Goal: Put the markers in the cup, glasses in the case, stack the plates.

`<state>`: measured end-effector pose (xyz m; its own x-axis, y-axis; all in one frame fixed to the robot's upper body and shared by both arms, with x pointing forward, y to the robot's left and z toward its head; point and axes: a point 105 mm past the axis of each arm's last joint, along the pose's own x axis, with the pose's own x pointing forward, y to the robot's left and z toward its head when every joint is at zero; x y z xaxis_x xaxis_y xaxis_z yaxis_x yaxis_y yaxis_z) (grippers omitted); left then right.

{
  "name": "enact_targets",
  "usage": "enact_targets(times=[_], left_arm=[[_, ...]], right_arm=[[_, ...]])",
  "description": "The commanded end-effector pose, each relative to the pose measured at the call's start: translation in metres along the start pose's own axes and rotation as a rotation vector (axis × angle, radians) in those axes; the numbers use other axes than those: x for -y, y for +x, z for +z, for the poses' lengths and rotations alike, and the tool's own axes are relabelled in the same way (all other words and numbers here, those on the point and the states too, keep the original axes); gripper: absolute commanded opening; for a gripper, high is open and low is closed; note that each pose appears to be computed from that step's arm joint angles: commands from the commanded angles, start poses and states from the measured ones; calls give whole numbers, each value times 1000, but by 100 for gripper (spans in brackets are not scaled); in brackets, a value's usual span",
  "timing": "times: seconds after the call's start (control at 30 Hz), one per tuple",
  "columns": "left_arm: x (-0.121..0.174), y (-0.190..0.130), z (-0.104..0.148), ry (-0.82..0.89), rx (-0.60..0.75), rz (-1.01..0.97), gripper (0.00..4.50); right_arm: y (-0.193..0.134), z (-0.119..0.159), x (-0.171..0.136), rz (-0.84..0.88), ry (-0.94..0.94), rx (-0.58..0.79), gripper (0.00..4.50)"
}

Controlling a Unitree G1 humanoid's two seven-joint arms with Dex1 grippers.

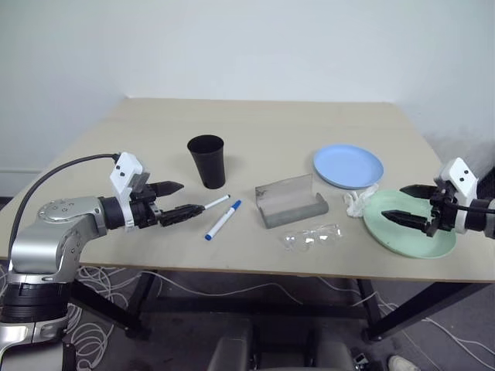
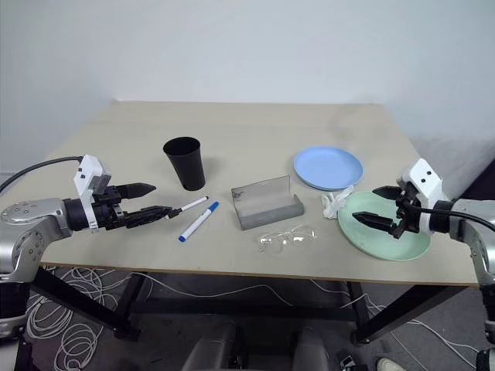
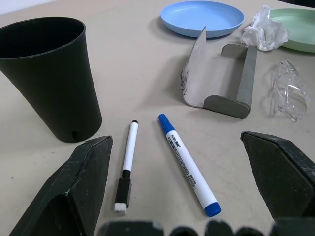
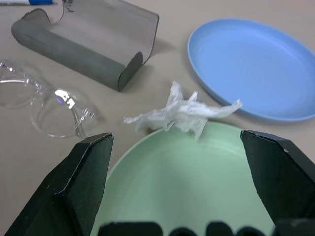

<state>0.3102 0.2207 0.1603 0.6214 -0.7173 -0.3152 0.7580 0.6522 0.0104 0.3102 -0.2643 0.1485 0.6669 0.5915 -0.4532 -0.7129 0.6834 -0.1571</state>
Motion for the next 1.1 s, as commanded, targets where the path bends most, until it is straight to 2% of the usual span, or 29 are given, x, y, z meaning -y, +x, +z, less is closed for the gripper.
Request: enact_targets(times=[0.03, 0.53, 0.83, 1.1], left_arm=[[-1, -7, 9, 23, 23, 18, 444], [2, 6, 8, 12, 37, 10, 444], [8, 5, 9, 20, 42, 23, 444], [21, 6, -3, -20, 43, 39, 444]], right_arm=[[-6, 12, 0, -13, -17, 47, 450], [-18, 2, 9, -84, 26, 21, 450], [-16, 7, 18, -147, 29, 27, 450], [-26, -20, 51, -337, 142, -45, 450]])
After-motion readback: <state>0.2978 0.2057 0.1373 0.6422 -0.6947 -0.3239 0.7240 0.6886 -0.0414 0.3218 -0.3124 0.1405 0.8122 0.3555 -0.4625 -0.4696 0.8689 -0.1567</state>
